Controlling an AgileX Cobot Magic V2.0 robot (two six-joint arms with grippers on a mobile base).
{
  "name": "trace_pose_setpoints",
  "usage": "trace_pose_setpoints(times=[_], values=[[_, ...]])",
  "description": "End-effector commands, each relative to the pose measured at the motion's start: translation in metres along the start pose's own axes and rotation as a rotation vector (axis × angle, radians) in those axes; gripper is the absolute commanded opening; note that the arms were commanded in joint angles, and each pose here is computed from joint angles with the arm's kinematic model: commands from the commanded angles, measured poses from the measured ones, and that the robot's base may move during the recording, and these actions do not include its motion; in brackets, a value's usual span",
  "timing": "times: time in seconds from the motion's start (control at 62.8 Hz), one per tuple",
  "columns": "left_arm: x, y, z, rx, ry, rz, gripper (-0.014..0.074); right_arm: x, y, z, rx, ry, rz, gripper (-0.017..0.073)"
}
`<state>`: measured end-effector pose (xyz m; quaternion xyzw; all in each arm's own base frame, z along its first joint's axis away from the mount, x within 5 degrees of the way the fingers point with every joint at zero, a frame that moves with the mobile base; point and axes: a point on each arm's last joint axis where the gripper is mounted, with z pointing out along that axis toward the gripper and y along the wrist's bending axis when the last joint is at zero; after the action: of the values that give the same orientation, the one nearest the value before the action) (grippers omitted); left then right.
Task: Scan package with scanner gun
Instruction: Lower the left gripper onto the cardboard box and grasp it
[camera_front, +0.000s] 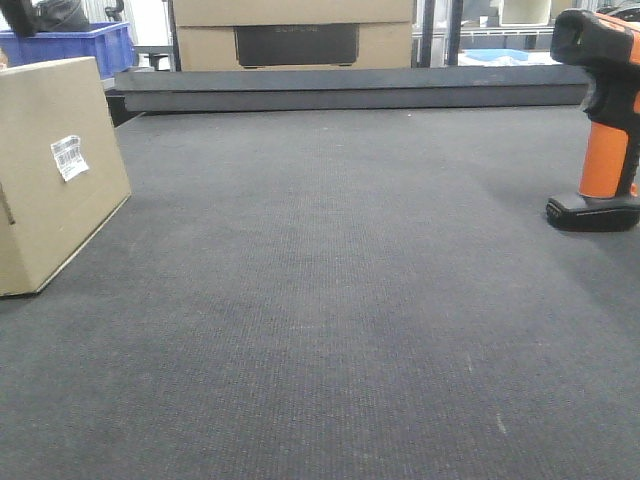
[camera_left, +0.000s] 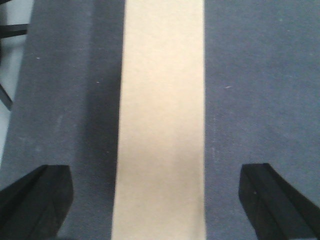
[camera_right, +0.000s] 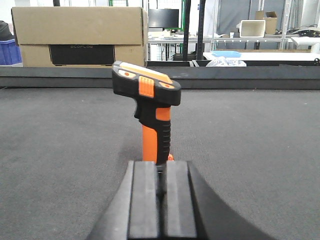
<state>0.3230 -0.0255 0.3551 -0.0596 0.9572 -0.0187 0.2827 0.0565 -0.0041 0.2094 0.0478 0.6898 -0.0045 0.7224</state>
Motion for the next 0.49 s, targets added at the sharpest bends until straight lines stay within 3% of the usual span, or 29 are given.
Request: trace_pose_setpoints(times=[0.0, 0.478], values=[[-0.001, -0.005, 0.006, 0.027, 0.015, -0.021, 0.0571, -0.002, 0.0, 0.0, 0.001, -0.022, -0.004, -0.0169], [0.003, -0.008, 0.052, 0.004, 0.148, -0.021, 0.0571, -0.002, 0.0, 0.0, 0.001, -0.022, -0.004, -0.0169]])
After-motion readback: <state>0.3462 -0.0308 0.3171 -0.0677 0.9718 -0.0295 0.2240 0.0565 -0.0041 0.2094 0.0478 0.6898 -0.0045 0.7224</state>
